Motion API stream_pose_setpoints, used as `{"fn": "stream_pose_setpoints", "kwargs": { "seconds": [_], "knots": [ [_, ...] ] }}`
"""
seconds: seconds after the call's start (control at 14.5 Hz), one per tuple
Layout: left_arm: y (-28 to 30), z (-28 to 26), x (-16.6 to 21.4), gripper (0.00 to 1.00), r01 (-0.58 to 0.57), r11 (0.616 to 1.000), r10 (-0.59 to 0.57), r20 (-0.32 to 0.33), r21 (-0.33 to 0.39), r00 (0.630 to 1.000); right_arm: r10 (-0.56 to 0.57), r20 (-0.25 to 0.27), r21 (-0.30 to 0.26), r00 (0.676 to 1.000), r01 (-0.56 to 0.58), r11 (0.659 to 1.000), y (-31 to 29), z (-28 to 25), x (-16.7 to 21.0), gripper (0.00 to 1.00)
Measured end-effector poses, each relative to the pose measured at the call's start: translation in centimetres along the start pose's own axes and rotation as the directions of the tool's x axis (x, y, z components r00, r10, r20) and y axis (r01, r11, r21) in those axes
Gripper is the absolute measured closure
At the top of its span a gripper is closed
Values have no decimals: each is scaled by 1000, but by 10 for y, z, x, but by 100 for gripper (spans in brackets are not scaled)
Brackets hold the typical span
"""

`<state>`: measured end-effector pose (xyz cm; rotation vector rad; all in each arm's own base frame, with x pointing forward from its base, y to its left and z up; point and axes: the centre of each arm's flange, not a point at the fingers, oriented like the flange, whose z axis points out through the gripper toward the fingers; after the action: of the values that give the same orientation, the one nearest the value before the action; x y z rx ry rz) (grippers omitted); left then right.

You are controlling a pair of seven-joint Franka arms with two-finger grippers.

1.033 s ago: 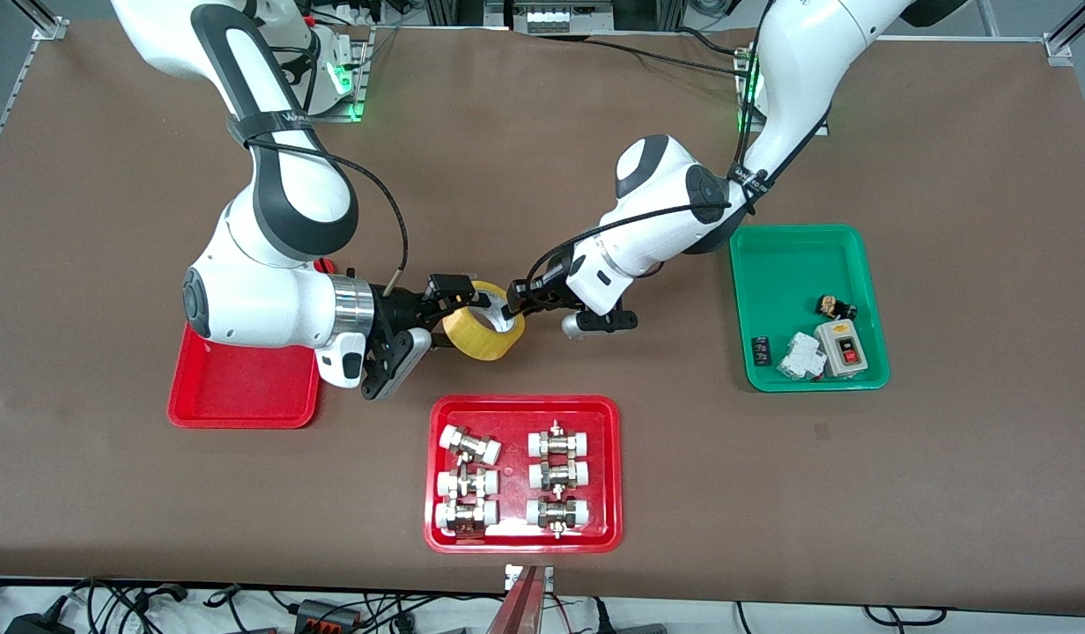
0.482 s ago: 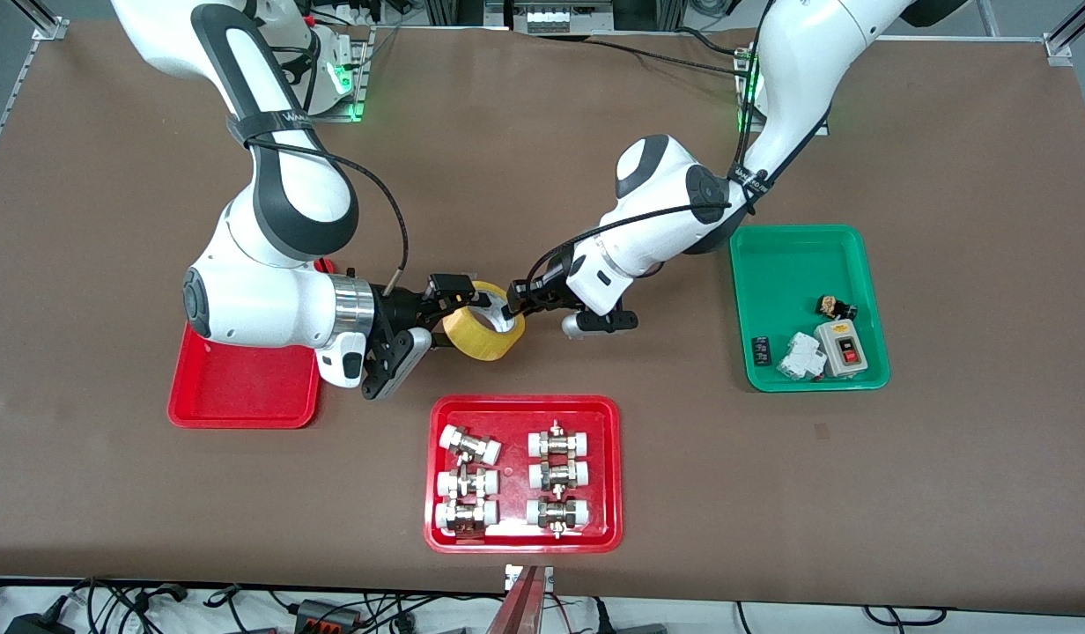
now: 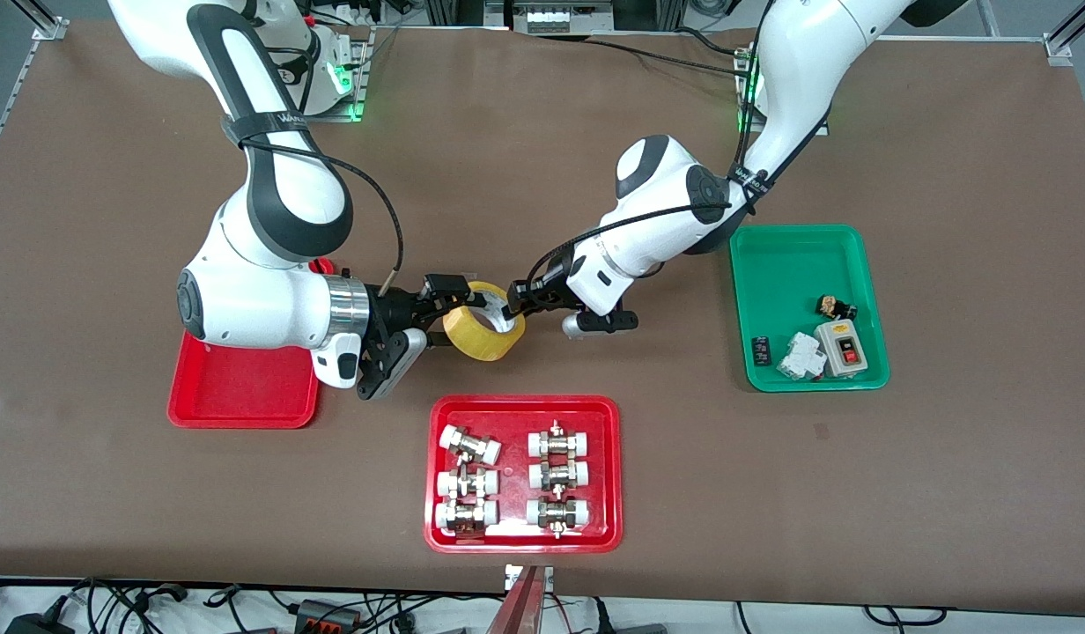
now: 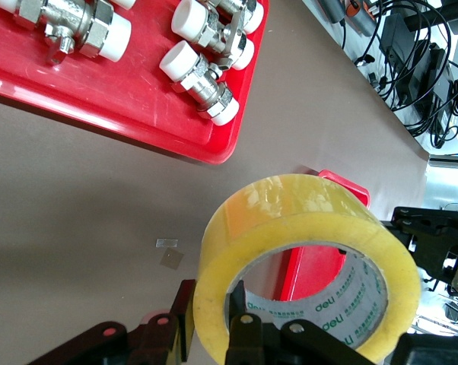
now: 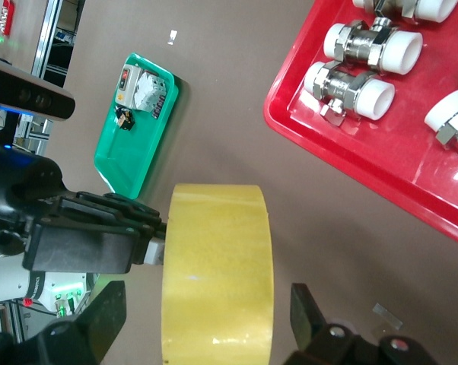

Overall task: Left arm passes tape to right arm into tray
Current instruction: 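Close the right gripper on the tape roll's rim, then open the left gripper and withdraw while the right gripper carries the tape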

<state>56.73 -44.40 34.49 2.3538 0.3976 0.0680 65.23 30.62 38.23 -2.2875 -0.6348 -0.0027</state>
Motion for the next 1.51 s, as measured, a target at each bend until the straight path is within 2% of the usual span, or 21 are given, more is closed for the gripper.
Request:
{"fn": "stream_pose_setpoints", "kwargs": {
  "seconds": [0.07,0.21,0.28,0.34,0.48,1.17,1.24,1.31,1.45,1.51],
  "knots": [
    [0,0,0,78,0,1000,0,-1,0,1000,1,1,1,1000,-1,1000,1,-1,0,4],
    [0,-1,1,78,1,1000,-1,-3,-1,1000,2,5,3,1000,-2,1000,1,-1,-1,19],
    [0,-1,1,78,1,1000,-1,-4,-1,1000,3,12,7,1000,-3,1000,1,0,-2,19],
    [0,-1,2,78,1,1000,-1,-5,-2,1000,3,15,9,1000,-3,1000,1,0,-2,24],
    [0,-2,2,78,1,1000,-1,-7,-4,1000,8,13,5,1000,-9,1000,4,-2,-2,47],
    [1,-1,2,78,0,1000,0,-7,-5,1000,9,13,6,1000,-9,1000,5,-3,-3,47],
    [2,-2,3,74,0,1000,0,-9,-7,1000,9,13,7,1000,-9,1000,5,-3,-3,47],
    [2,-3,4,74,-1,1000,1,-12,-8,1000,9,12,7,1000,-9,1000,4,-3,-2,47],
    [2,-11,15,63,3,1000,-4,-29,-17,1000,11,10,8,1000,-11,1000,5,-3,-2,47],
    [2,-14,19,63,5,1000,-5,-25,-16,1000,11,2,11,1000,-11,1000,3,-3,-1,47]
  ]
}}
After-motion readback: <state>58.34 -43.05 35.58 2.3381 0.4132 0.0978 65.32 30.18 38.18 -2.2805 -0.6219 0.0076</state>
